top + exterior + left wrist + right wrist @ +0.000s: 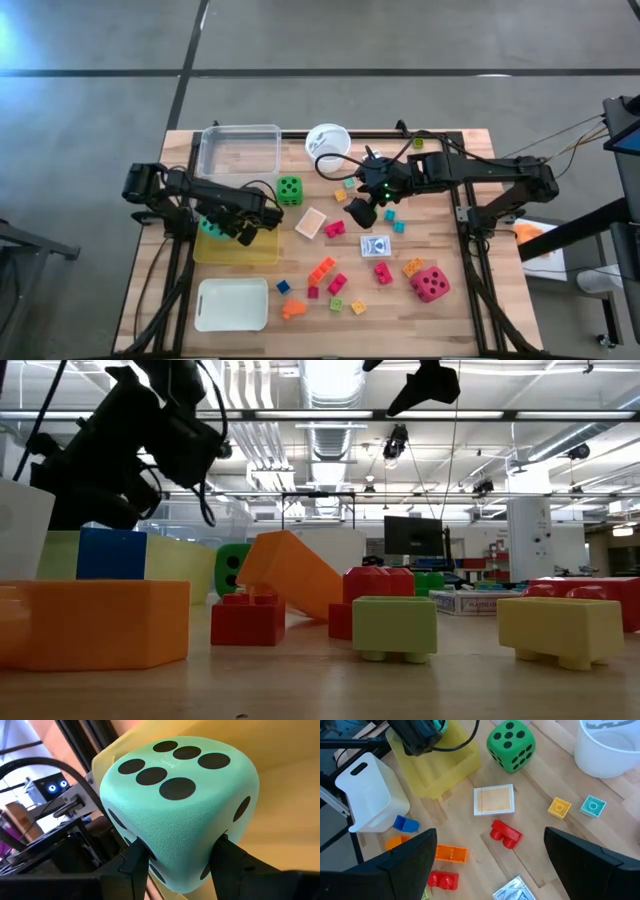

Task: Pick & Place Toys
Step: Put the blue die into the yellow bin

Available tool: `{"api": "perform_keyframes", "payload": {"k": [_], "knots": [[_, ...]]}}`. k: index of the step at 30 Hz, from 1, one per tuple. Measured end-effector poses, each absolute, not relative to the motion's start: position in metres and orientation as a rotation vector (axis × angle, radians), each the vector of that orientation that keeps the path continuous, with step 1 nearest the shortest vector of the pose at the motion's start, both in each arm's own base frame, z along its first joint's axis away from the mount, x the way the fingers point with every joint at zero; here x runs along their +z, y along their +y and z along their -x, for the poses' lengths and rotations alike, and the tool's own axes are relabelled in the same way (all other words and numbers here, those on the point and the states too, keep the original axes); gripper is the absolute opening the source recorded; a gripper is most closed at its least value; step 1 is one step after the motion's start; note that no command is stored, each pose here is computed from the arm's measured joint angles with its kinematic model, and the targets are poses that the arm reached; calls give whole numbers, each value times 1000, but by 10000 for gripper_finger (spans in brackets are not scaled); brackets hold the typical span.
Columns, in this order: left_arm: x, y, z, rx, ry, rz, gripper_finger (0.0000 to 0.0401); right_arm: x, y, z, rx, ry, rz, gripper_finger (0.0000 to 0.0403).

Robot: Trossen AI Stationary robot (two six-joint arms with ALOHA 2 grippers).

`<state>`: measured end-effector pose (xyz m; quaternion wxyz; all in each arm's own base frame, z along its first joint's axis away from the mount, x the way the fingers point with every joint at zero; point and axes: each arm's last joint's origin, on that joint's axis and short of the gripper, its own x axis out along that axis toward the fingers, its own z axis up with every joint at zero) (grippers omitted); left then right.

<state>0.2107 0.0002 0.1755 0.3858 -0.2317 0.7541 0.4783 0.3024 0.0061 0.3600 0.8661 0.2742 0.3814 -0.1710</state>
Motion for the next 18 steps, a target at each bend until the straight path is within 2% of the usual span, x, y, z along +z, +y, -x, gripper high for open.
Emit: {"api": "perform_keyframes", "payload": {"k": [14,16,18], "knots": [[167,1,-202,1239,1958,593,151,358,6,-300,-367,825,-570,361],[167,1,-202,1230,1957,591,185,358,6,-300,-367,825,-570,361],[167,1,-203,1227,1954,592,241,358,6,-300,-367,825,-570,361]]}}
